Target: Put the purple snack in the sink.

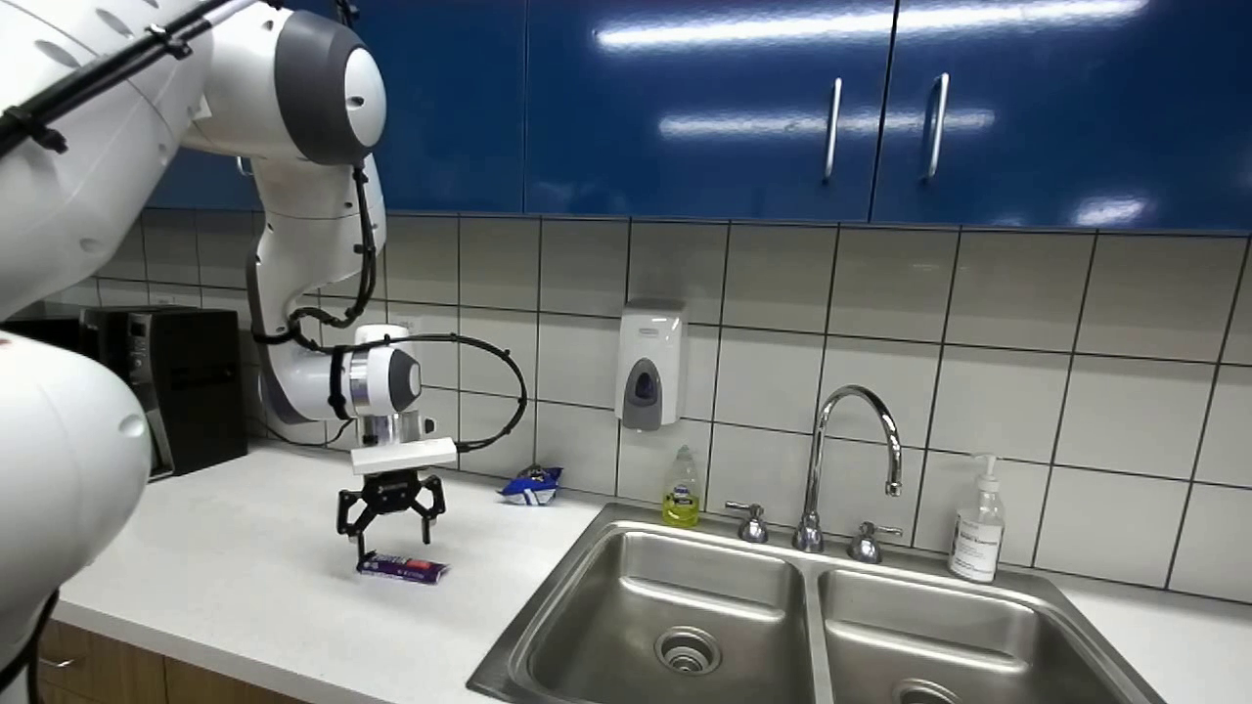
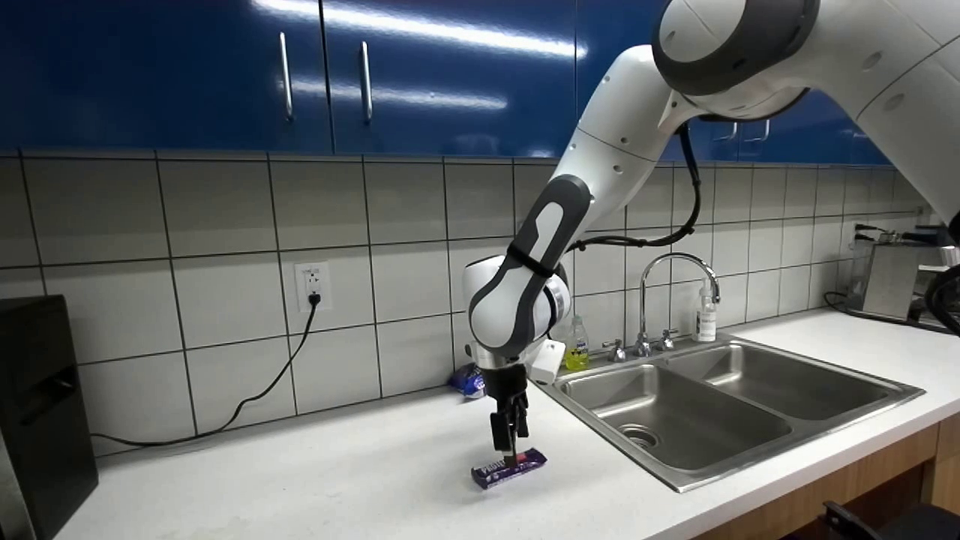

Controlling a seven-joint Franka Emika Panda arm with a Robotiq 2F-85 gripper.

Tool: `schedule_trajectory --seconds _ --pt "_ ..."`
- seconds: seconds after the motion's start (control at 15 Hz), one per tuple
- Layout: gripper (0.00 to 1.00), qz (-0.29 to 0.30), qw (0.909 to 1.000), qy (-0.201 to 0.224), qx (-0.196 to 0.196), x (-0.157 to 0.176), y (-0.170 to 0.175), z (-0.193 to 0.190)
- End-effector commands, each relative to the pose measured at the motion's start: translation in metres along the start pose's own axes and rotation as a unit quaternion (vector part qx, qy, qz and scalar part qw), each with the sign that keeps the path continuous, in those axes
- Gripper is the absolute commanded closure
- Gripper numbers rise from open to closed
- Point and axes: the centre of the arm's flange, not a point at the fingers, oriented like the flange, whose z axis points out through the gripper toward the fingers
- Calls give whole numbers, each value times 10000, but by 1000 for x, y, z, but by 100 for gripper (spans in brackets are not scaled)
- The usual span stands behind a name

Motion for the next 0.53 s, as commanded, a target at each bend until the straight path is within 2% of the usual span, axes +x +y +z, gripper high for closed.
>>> schedule_trajectory --seconds 0.0,0.47 --pt "0 -881 9960 -145 -100 2 4 -6" --pt "0 -2064 9782 -239 -74 1 5 -3"
